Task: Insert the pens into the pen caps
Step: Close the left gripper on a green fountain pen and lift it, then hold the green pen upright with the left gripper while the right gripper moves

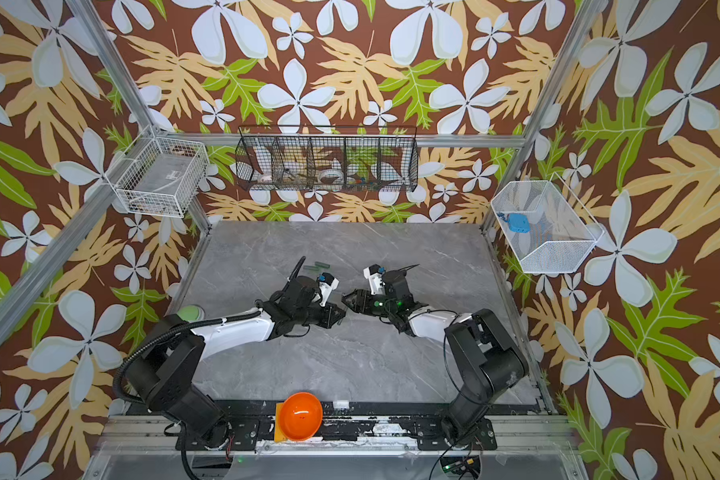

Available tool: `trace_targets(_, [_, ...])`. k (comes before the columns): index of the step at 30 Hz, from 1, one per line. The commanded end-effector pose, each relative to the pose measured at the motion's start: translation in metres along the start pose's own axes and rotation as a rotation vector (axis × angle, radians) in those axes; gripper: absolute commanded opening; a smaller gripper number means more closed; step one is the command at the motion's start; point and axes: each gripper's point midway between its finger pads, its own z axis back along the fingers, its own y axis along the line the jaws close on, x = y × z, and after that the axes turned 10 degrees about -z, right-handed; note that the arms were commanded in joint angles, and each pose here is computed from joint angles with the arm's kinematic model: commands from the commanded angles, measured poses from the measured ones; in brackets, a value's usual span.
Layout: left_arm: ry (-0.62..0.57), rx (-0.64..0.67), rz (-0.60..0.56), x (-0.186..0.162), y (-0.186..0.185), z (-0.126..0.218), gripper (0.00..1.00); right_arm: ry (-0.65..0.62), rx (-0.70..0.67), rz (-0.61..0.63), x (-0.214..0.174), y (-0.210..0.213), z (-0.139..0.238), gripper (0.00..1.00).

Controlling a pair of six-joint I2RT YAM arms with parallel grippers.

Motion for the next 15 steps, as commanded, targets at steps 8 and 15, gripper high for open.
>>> trace_targets(8, [-0.058,-0.058,-0.029,0.014,-0.02,0.002,0.2,-0.038,0.079,0.025,0.016,0.021,-0.002,0.0])
trace_targets(15, [-0.109,-0.09,0.002,0.029,-0.024,0.014,0.74,-0.052,0.067,0.084,0.022,0.031,0.014,0.0])
